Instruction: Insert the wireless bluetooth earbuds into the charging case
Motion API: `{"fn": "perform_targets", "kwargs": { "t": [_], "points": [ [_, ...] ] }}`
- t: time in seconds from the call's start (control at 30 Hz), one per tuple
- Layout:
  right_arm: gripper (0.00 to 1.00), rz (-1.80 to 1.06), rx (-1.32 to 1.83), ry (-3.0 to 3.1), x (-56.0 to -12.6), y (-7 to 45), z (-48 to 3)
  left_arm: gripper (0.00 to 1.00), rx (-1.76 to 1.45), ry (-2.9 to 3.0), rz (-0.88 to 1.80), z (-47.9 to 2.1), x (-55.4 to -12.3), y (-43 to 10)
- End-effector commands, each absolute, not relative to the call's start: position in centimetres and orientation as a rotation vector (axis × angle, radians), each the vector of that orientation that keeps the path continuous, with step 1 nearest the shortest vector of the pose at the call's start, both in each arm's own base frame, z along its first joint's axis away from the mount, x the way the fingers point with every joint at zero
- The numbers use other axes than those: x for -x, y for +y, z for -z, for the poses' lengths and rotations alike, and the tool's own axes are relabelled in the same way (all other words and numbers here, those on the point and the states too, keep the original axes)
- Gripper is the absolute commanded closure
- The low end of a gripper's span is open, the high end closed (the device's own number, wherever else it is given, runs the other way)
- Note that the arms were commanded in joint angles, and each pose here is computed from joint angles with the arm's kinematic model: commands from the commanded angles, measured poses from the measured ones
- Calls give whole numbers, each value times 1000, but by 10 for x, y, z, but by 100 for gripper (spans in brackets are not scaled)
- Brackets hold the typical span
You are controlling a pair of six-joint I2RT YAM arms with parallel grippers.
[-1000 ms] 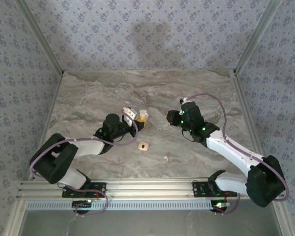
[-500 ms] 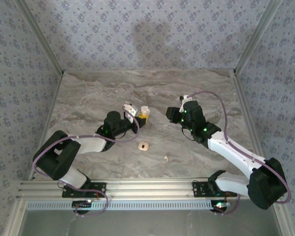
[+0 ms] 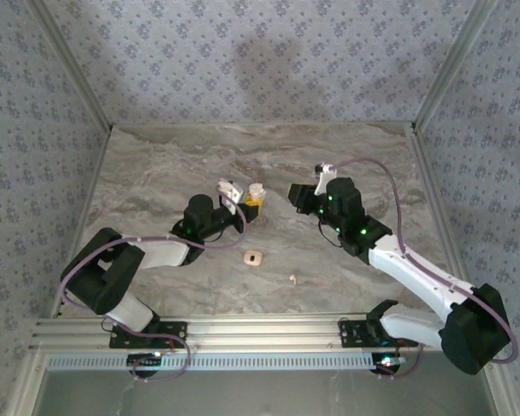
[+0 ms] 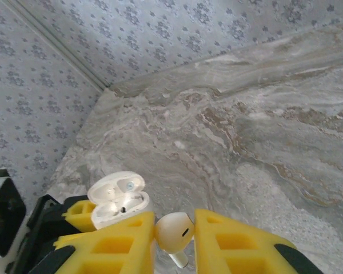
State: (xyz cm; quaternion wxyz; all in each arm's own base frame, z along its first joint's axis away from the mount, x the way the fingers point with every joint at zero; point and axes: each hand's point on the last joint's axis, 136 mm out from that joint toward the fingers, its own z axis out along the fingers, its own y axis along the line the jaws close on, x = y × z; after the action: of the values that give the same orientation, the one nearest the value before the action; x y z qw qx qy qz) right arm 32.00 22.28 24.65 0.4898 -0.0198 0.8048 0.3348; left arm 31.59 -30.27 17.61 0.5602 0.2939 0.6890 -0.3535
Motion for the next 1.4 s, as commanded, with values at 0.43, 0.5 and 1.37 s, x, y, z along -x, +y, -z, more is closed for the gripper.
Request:
{"fn": "perform_targets", "kwargs": {
  "t": [0.43,0.5,1.37],
  "points": [
    [75,-949,211,1787,-310,258,-287,92,-761,1444,904,-212,-306,-318],
    [75,-973,242,1761,-308,265,-293,92,-776,1429,908,-213,-303,-318],
    [76,-1020,342,1748,-312,303,-287,91,-815,1351,902,-226,-291,-316]
  ]
}}
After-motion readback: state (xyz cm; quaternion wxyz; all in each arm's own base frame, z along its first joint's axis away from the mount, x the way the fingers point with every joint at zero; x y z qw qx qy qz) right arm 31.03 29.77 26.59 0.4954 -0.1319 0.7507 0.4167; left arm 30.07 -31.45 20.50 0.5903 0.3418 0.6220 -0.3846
